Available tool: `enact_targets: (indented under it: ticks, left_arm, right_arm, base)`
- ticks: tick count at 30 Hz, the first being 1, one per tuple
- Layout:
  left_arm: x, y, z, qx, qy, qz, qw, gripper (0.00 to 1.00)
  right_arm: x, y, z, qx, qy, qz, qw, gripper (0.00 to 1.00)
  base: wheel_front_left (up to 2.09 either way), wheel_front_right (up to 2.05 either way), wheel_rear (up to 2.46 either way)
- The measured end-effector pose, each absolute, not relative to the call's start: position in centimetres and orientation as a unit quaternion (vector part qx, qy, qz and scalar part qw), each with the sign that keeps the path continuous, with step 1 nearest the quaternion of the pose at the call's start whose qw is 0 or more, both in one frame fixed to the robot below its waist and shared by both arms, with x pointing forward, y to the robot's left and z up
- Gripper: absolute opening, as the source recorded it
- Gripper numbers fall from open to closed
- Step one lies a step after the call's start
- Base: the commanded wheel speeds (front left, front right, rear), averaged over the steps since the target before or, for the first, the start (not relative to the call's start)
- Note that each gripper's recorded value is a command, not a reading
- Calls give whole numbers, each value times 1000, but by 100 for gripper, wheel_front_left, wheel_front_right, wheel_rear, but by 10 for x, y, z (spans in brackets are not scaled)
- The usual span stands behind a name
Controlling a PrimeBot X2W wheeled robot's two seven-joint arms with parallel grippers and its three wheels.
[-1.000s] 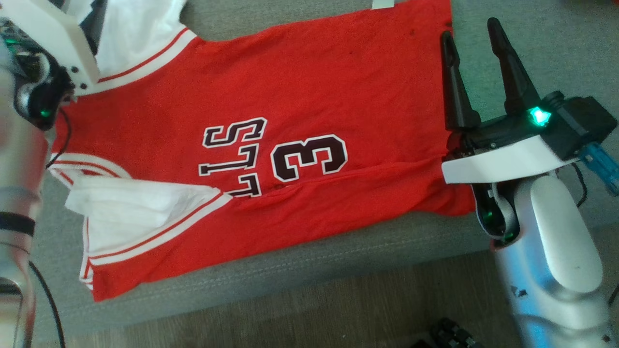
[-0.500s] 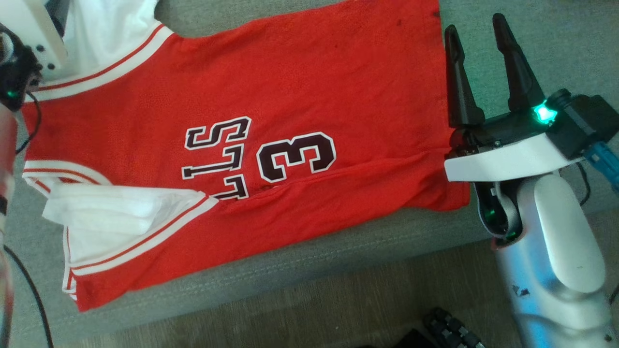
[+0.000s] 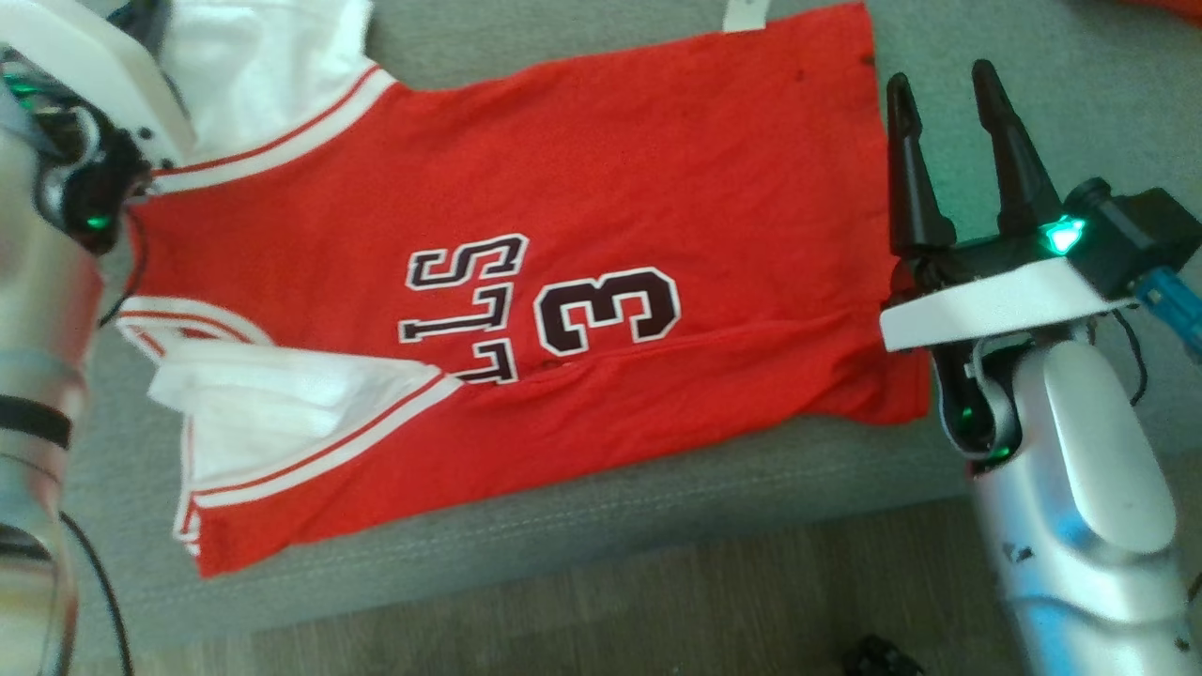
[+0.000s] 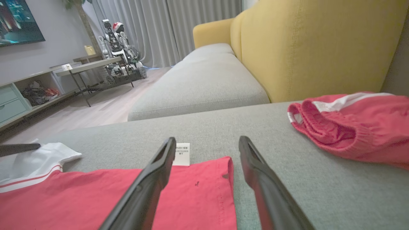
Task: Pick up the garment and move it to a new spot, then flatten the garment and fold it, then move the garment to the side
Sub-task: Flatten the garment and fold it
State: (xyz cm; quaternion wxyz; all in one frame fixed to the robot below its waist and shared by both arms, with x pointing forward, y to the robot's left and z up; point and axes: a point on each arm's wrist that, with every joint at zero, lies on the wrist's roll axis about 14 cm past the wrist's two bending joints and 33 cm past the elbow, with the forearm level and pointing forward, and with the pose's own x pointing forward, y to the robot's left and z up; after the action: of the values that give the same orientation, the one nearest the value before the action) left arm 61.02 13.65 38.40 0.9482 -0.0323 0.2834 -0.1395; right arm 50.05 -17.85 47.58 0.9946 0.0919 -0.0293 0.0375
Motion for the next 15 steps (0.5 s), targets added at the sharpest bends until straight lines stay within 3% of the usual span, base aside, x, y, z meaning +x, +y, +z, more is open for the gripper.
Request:
enact_targets:
  ticks: [9,15]
  left_arm:
    - [585,142,439,-77,167,-147,972,0]
    - [556,149,452,-86,134,-145,976,0]
  right_arm:
    - [530,-164,457,95,37,46,994,100]
    - [548,-161,433,33,114,68,991,100]
  base:
    - [0,0,0]
    - [0,0,0]
